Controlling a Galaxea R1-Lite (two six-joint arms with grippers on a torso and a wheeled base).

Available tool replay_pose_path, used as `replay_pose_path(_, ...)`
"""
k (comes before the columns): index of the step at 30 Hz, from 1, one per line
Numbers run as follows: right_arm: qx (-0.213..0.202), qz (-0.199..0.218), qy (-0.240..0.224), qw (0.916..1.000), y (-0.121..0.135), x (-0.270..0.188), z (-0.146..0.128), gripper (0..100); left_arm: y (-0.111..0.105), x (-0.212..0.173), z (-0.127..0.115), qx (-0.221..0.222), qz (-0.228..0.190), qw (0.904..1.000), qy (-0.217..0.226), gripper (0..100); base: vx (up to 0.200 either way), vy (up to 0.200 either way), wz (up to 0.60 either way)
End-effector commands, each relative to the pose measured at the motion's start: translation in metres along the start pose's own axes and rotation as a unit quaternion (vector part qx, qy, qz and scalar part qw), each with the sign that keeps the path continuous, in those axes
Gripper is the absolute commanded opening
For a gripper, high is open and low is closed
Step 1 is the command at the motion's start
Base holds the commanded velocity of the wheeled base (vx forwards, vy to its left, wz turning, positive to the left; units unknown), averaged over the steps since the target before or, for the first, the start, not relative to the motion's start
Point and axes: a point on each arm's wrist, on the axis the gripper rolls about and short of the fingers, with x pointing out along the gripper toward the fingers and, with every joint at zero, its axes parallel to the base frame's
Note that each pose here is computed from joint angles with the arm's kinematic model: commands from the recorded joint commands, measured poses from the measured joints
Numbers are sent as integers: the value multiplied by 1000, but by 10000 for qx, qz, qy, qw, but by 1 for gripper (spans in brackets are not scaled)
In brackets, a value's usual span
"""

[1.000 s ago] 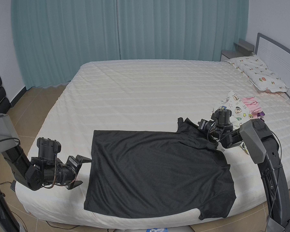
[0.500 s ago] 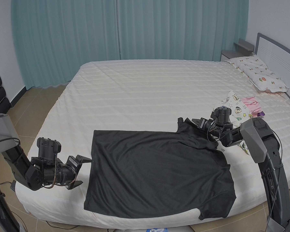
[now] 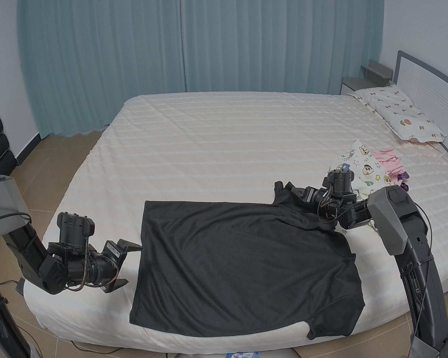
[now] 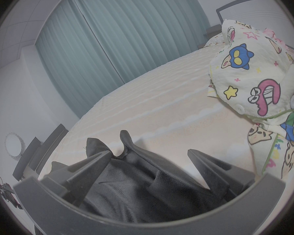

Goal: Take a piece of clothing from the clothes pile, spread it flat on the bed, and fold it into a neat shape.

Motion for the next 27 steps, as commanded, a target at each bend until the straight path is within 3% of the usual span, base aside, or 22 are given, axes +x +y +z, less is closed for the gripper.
replay_pose_path(1, 1, -24, 75, 10000, -4, 4, -9, 100, 0, 0, 0, -4, 8, 10000, 6, 100, 0, 0, 0)
replay_pose_path(2, -14, -8, 109, 9999, -1, 5, -12, 100, 0, 0, 0, -2, 1, 10000, 3, 100, 0, 0, 0)
replay_pose_path(3, -21, -7, 109, 9999, -1, 5, -12, 0, 0, 0, 0, -4, 8, 10000, 6, 100, 0, 0, 0)
replay_pose_path(16, 12, 0, -228, 9997, 0, 1, 9, 0, 0, 0, 0, -2, 1, 10000, 3, 100, 0, 0, 0)
replay_pose_path(27, 135, -148, -603, 9980, -17, -4, 25, 0, 0, 0, 0, -2, 1, 10000, 3, 100, 0, 0, 0)
